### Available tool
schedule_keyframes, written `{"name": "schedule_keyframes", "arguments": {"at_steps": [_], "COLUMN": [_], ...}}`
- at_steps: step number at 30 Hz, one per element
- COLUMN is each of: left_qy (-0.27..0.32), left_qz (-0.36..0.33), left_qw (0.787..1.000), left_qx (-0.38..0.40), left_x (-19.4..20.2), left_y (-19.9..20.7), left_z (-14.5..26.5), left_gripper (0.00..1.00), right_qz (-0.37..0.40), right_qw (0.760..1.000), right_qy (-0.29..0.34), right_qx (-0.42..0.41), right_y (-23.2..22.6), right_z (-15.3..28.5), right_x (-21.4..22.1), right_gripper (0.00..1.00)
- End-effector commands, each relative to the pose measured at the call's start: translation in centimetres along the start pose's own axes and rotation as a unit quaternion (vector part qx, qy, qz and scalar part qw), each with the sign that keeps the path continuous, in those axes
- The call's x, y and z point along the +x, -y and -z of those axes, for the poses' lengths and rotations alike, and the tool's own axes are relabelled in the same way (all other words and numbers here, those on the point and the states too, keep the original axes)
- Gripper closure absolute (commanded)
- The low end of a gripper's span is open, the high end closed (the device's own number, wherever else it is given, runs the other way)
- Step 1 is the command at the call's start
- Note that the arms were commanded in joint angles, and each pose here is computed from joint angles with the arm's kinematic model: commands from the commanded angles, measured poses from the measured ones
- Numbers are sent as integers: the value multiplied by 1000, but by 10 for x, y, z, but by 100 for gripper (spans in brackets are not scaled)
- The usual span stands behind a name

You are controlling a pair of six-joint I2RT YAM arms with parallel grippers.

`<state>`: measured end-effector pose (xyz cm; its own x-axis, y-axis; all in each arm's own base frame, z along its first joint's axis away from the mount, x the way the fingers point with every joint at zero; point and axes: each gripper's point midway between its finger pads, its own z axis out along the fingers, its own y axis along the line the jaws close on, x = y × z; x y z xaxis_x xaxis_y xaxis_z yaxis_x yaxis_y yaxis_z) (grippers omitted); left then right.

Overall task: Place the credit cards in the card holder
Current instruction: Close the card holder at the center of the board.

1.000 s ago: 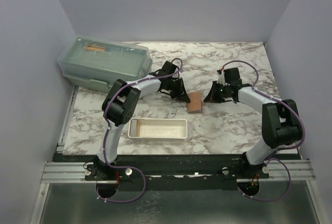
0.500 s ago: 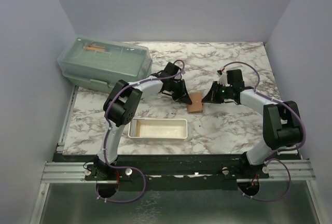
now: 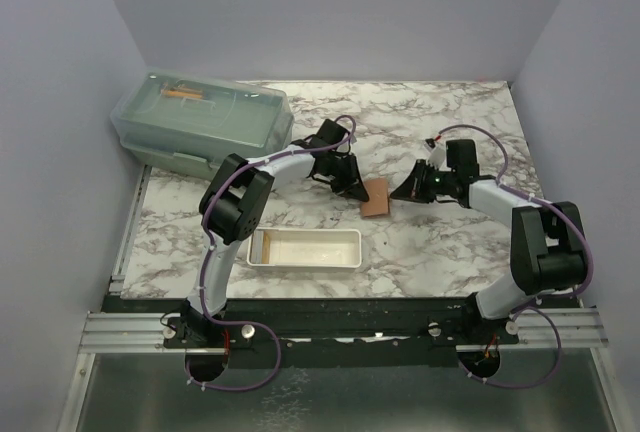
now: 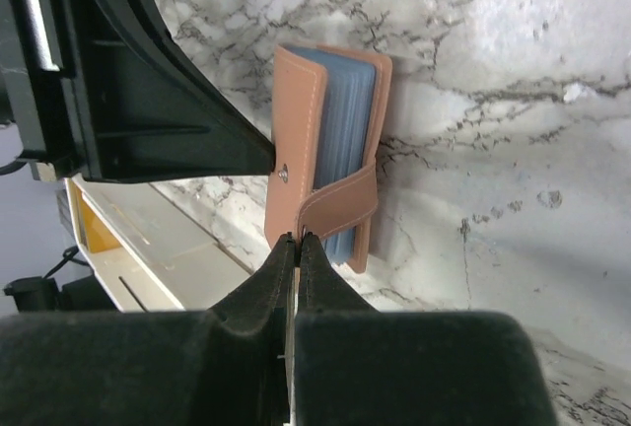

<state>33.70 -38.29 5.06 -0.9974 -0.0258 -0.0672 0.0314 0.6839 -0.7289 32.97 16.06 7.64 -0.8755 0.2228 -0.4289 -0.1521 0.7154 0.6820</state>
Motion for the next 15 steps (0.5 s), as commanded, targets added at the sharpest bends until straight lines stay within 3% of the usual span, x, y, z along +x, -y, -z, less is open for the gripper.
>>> {"name": "schedule_keyframes", "arguments": {"at_steps": [1, 6, 9, 15], "left_qy": [-4, -20, -32, -19], "left_qz": [-34, -43, -17, 2], "left_qw": [999, 998, 999, 1000], "left_qx": [-3, 30, 25, -11], "left_x": [2, 5, 7, 7], "left_y": [2, 18, 11, -11], "left_z": [-5, -8, -19, -26], "left_gripper": [81, 73, 81, 87], "right_qz": [3, 14, 8, -26], "right_qw": [998, 994, 993, 994], "right_qy": [-2, -7, -10, -34], "right_qx": [-70, -105, -117, -99], "right_y": [-17, -23, -25, -15], "right_z": [2, -1, -2, -12], "right_x": [4, 9, 10, 12], "right_gripper": [100, 100, 100, 100]}}
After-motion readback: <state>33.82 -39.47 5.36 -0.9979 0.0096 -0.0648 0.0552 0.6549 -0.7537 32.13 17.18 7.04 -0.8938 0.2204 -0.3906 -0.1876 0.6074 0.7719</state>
